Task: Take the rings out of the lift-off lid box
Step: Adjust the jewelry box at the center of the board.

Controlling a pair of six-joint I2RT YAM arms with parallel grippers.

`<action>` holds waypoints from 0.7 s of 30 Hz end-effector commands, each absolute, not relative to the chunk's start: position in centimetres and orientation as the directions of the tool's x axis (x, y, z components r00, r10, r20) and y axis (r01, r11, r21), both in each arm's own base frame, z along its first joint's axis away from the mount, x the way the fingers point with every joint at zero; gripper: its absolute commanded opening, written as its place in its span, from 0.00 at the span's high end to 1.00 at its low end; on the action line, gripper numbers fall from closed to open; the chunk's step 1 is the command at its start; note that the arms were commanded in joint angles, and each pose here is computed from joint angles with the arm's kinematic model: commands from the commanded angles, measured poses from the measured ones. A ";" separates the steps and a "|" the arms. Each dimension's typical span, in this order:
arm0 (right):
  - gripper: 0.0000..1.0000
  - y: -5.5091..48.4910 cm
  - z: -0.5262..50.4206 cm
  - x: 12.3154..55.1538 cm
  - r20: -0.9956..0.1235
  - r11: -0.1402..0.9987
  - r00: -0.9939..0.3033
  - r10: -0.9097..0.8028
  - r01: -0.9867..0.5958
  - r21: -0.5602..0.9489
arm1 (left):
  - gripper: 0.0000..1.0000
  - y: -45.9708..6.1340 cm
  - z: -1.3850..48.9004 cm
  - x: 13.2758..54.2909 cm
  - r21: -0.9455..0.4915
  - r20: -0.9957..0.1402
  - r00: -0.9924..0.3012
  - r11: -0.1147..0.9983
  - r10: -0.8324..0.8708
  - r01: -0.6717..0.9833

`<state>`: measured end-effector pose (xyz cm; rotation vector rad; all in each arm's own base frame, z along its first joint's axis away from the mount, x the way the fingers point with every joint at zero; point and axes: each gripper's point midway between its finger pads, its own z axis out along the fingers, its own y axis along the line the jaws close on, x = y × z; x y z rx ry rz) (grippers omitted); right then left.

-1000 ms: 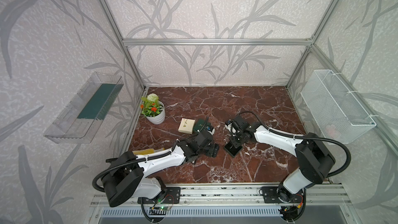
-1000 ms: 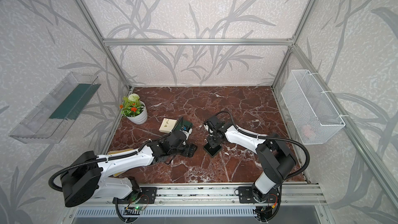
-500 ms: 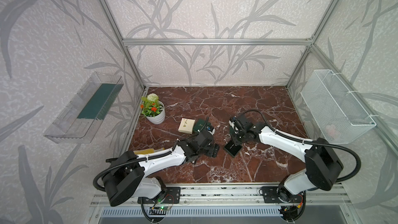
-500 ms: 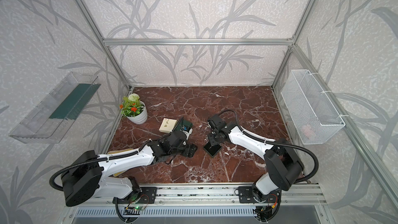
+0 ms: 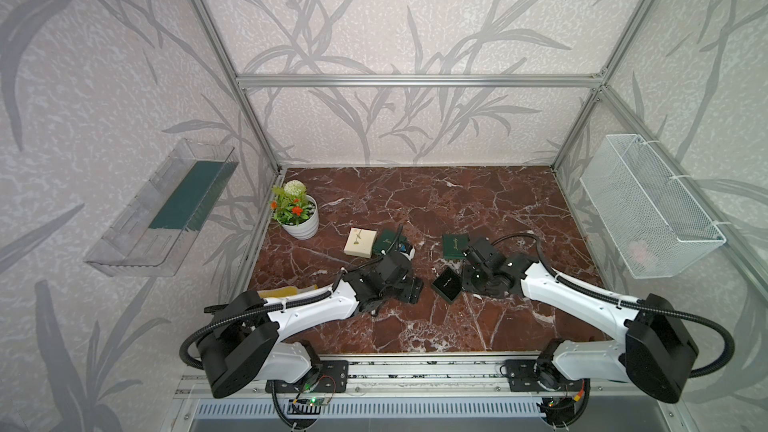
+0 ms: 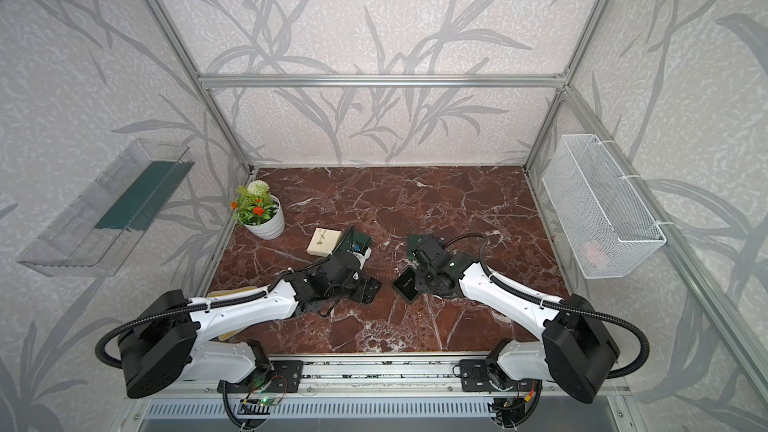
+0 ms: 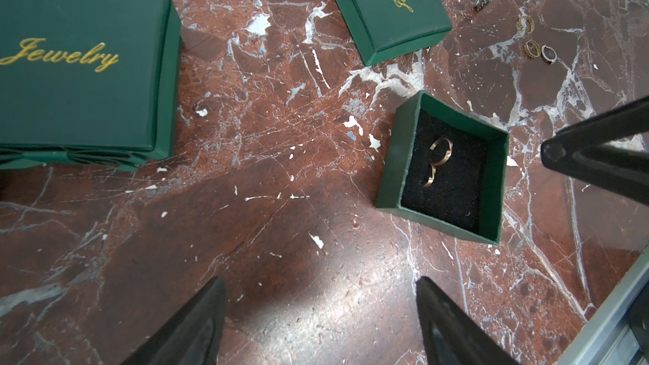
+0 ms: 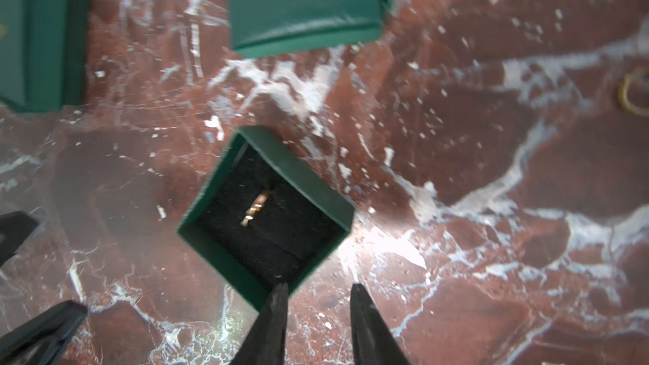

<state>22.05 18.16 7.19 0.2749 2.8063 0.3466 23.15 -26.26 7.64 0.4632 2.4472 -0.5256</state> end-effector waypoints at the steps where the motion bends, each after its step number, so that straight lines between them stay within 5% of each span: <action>1: 0.67 17.7 7.4 22.0 -0.261 0.927 -0.910 0.323 0.249 0.280 | 0.17 -26.8 8.4 23.8 -0.270 -0.622 -0.760 0.860 0.187 0.433; 21: 0.68 19.7 4.9 23.4 -0.225 0.932 -0.926 0.303 0.239 0.273 | 0.17 -26.4 8.4 24.0 -0.254 -0.627 -0.756 0.869 0.186 0.424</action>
